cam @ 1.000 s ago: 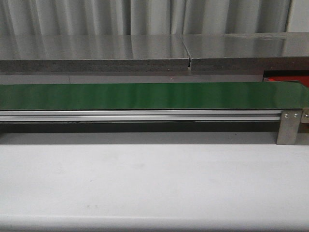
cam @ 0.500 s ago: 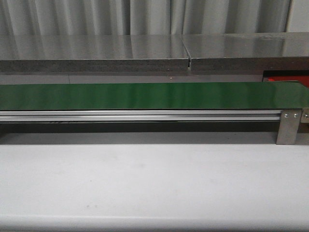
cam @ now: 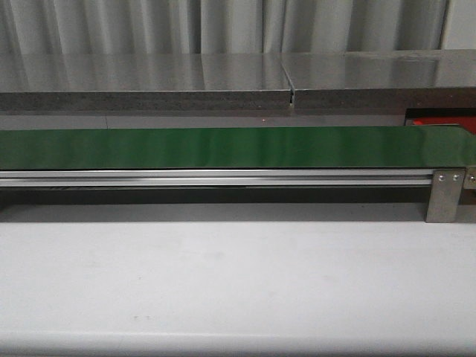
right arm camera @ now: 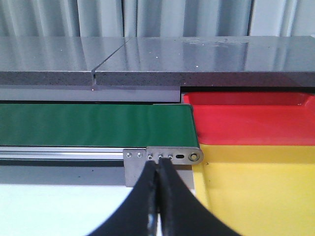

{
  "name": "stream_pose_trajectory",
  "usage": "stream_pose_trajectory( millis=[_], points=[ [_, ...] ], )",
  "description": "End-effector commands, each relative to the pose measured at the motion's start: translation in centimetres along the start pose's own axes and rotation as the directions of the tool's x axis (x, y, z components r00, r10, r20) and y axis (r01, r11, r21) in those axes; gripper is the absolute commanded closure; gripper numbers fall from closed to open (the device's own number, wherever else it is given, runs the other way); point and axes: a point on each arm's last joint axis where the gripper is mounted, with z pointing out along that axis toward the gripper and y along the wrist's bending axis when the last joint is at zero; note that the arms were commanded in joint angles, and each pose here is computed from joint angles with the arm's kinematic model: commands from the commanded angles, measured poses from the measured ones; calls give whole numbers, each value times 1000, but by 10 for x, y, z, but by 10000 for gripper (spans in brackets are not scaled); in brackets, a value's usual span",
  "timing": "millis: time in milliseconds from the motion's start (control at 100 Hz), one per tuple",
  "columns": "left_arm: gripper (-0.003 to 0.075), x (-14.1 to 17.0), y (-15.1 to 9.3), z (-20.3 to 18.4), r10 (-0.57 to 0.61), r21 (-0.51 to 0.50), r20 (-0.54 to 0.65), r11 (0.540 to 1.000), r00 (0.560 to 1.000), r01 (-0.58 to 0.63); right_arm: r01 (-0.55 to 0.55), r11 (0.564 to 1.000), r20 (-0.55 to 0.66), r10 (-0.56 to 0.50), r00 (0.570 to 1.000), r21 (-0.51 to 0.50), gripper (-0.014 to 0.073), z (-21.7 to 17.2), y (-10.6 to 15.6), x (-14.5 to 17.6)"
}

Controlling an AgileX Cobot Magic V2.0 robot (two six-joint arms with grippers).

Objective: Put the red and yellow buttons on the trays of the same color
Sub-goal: 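Move the left gripper over a red push-button in the pile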

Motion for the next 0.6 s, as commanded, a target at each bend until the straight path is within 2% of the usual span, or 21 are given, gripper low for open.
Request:
stream_pose_trajectory(
  millis=[0,70,140,190,290,360,450,590],
  points=[
    [739,-15,-1,4,-20,7,59,1000,998,20,16,1000,92,-14,996,-13,711,-1,2,-13],
    [720,-13,-1,9,-20,6,22,1000,1000,20,16,1000,92,-14,996,-13,711,-1,2,-13],
    [634,-11,-1,13,-20,5,-6,1000,1000,20,16,1000,92,-14,996,-13,711,-1,2,-13],
    [537,-10,-1,14,-20,5,-14,1000,1000,21,16,1000,92,-14,996,-13,711,-1,2,-13],
    [280,-9,-1,14,-20,5,-23,1000,1000,21,16,1000,92,-14,996,-13,711,-1,2,-13],
    [130,-8,-1,14,-20,5,-42,1000,999,21,16,1000,92,-14,996,-13,711,-1,2,-13],
    [64,-7,-2,14,-38,15,-46,999,998,39,16,1000,92,-14,996,-13,711,-1,2,-13],
    [64,-6,-1,13,-64,13,-64,998,996,65,16,1000,92,-14,996,-13,711,-1,2,-13]
  ],
)
